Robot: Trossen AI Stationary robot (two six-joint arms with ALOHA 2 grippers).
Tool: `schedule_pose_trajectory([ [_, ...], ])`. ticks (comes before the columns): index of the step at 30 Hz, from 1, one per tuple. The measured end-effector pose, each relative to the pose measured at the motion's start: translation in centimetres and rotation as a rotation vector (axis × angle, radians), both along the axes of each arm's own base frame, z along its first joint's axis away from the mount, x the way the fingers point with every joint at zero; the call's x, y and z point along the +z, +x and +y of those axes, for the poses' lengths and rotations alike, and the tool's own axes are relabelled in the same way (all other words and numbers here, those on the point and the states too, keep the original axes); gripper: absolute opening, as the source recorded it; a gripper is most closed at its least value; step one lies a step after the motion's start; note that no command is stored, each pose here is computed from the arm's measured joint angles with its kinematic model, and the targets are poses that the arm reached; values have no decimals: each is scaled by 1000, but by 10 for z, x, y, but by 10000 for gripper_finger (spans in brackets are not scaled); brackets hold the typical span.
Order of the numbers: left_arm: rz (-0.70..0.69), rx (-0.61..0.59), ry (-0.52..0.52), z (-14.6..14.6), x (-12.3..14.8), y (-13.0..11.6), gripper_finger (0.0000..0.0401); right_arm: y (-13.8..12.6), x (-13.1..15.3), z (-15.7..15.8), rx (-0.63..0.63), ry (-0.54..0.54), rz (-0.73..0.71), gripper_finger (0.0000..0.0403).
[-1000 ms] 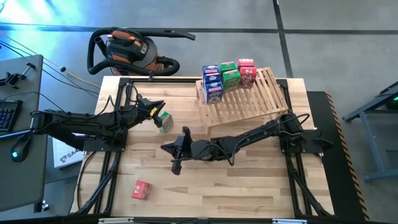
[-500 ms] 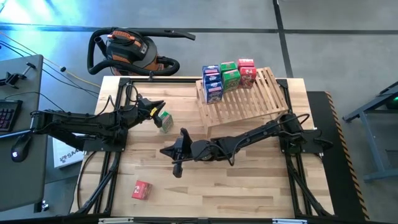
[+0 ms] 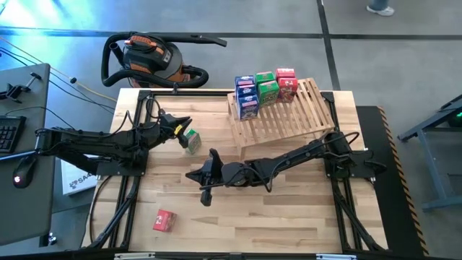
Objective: Stack cereal on shelf
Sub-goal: Put the green cereal box on the shelf aligned with the other green cereal boxes
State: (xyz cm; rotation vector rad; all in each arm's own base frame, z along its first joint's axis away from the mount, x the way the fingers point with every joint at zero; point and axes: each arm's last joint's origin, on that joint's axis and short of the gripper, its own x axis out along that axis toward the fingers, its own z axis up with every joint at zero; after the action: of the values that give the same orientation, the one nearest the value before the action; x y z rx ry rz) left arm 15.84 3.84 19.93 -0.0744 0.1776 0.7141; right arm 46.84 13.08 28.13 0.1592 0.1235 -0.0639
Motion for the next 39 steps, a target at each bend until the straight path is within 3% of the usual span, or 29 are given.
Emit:
schedule_pose_trajectory([
  [25,0,0,0,0,0,0,49,0,0,-1,-3,-1,0,0],
  [39,0,0,0,0,0,0,49,1,0,-1,56,-64,5,0],
])
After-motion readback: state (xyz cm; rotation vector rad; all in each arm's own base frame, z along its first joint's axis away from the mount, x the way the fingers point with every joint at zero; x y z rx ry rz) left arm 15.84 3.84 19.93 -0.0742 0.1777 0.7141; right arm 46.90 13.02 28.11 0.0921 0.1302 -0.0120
